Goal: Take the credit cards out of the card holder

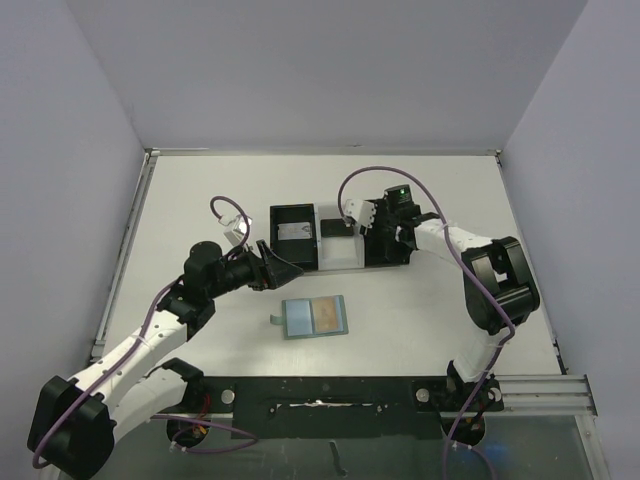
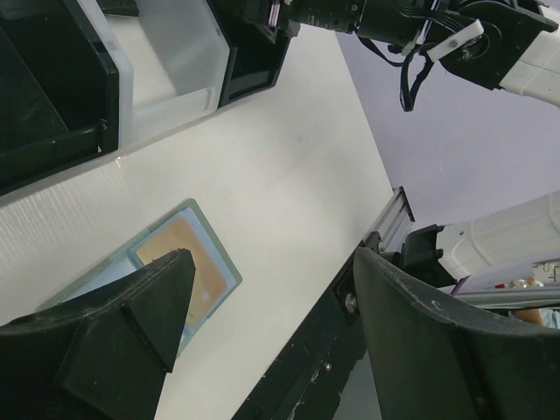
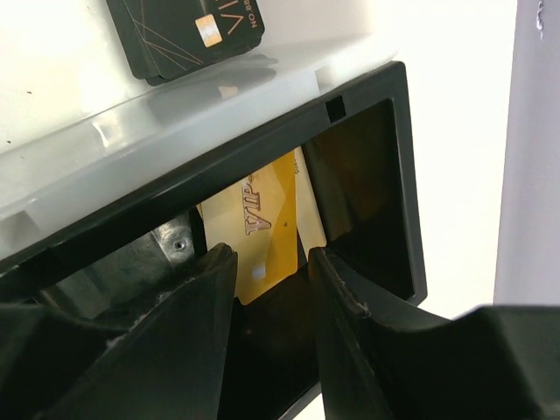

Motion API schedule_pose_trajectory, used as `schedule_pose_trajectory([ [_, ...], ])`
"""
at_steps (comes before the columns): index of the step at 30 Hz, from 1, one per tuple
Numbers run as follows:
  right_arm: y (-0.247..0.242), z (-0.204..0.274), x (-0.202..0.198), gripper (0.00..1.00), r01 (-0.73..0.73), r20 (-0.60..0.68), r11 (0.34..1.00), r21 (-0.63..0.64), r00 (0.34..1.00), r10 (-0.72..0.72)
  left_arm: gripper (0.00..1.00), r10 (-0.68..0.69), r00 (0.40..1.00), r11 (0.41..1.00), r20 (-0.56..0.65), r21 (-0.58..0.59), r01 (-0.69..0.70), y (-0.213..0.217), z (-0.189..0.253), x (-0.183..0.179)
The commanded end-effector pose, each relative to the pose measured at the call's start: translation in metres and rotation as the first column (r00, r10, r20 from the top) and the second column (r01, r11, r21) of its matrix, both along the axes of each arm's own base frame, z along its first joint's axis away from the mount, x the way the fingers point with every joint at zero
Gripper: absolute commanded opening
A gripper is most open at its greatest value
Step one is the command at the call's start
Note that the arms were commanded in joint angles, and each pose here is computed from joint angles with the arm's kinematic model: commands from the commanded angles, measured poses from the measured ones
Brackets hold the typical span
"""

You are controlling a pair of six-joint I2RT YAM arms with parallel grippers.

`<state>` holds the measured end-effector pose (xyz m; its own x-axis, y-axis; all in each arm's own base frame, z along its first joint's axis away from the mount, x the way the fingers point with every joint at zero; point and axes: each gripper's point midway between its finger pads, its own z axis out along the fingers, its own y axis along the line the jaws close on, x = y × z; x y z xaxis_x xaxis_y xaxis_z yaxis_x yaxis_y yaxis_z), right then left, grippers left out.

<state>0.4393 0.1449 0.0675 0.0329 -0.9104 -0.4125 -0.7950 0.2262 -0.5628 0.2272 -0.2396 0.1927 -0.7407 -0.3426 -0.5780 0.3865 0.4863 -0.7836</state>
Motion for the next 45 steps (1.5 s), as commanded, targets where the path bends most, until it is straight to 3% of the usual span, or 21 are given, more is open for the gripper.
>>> schedule_pose_trajectory([
  [1,0.003,0.034,0.020,0.40,0.062,0.070,0.994,0.093,0.995,-0.069,0.72,-0.010,0.997,1.000,0.074,-0.024,0.012,-0.003,0.026,0.007],
  [3,0.008,0.053,0.024,0.42,0.118,0.080,0.974,0.194,0.988,-0.136,0.72,-0.009,0.997,1.000,0.072,-0.023,0.010,-0.002,0.024,0.006],
  [5,0.015,0.073,0.025,0.43,0.224,0.029,0.913,0.341,0.968,-0.248,0.72,-0.003,0.997,1.000,0.071,-0.023,0.005,-0.002,0.024,0.007],
  [9,0.027,0.080,0.011,0.37,0.505,-0.263,0.675,0.538,0.861,-0.435,0.72,0.005,0.997,1.000,0.072,-0.021,-0.004,-0.001,0.024,0.008],
  [12,0.037,0.063,-0.008,0.32,0.736,-0.545,0.456,0.500,0.677,-0.494,0.72,0.010,0.998,1.000,0.070,-0.021,-0.008,-0.001,0.023,0.009],
  [13,0.039,0.056,-0.014,0.29,0.783,-0.597,0.417,0.462,0.622,-0.506,0.72,0.010,0.998,1.000,0.068,-0.020,-0.008,-0.001,0.022,0.009],
  [19,0.025,0.038,-0.031,0.23,0.872,-0.629,0.261,0.413,0.481,-0.611,0.72,0.001,0.998,1.000,0.066,-0.017,0.000,-0.003,0.023,0.011],
  [24,0.022,0.023,-0.034,0.14,0.907,-0.644,0.247,0.341,0.416,-0.642,0.72,0.004,0.998,1.000,0.068,-0.024,-0.003,-0.002,0.024,0.010],
  [29,0.019,0.004,-0.029,0.13,0.929,-0.635,0.249,0.274,0.369,-0.678,0.72,0.006,0.997,1.000,0.073,-0.021,-0.004,-0.002,0.026,0.011],
  [45,0.000,-0.021,-0.007,0.16,0.945,-0.535,0.227,0.236,0.322,-0.781,0.72,0.001,0.998,1.000,0.064,-0.018,0.000,-0.003,0.022,0.012],
])
